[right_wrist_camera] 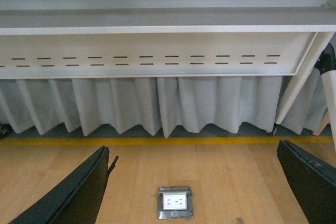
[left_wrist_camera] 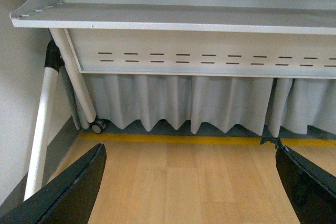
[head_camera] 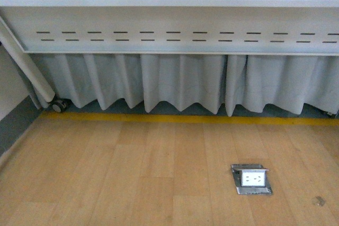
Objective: Open oven
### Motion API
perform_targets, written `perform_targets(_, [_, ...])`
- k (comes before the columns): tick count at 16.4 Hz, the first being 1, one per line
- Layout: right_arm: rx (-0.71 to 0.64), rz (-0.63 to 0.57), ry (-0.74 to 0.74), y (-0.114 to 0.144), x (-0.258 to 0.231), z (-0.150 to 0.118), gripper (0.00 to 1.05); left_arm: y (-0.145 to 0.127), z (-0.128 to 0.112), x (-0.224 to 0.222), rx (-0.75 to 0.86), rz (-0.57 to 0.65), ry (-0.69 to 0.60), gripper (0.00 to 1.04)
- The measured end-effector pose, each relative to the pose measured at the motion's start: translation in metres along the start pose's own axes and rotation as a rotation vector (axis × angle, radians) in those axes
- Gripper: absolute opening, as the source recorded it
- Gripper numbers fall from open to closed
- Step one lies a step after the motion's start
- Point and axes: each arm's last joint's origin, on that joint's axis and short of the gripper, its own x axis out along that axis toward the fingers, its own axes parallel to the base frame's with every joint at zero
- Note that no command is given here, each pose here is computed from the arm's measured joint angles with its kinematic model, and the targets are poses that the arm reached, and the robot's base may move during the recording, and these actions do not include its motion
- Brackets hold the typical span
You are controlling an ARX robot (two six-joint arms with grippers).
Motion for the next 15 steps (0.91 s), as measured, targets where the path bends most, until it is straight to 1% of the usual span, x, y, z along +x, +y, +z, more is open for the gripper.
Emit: perform_targets(15, [0.000, 0.000, 0.000, 0.0000, 0.0000, 0.0000, 0.98, 0.0000, 0.0000, 0.0000, 0.000, 0.000, 0.000, 0.98])
